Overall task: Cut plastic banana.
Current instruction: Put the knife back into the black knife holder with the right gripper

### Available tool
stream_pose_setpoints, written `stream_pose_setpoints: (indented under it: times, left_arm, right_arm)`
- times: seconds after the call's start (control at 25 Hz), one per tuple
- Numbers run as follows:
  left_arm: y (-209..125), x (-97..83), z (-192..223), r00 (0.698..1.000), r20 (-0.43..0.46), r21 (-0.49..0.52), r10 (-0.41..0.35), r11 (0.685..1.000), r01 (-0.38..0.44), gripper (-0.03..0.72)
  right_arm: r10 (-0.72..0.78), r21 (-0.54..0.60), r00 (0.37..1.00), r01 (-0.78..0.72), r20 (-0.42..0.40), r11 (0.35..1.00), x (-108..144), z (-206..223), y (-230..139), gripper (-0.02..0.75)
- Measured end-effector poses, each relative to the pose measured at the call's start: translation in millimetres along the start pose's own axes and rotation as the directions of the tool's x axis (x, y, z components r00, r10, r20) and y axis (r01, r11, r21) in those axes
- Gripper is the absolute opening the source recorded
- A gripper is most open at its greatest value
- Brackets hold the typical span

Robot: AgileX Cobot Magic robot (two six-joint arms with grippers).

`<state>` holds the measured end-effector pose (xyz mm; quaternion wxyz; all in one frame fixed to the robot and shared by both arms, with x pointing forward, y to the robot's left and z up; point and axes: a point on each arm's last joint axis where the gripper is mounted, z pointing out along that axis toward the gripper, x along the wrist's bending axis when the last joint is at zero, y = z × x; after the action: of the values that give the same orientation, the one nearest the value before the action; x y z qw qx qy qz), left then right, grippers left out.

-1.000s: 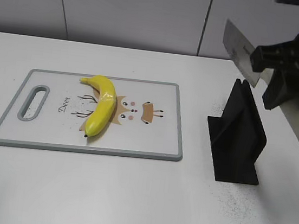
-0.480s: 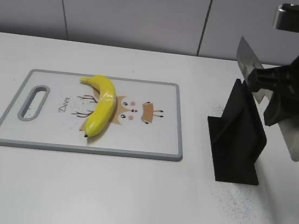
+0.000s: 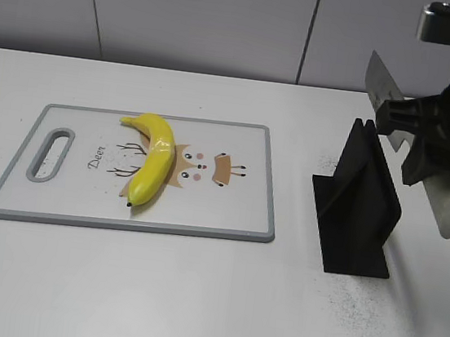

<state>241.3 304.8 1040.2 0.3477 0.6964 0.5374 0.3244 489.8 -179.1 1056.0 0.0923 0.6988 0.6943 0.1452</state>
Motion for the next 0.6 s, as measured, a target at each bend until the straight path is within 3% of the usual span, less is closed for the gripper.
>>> stream_pose_setpoints:
  times: [0.6]
  left_arm:
    - [-1,0.5,-3,1.0,-0.008,-0.04,0.001,0.999,-0.001,0.543]
  right_arm:
    - [-0.024,0.079,0.998,0.02,0.052,0.997,2,42,-1,0.162]
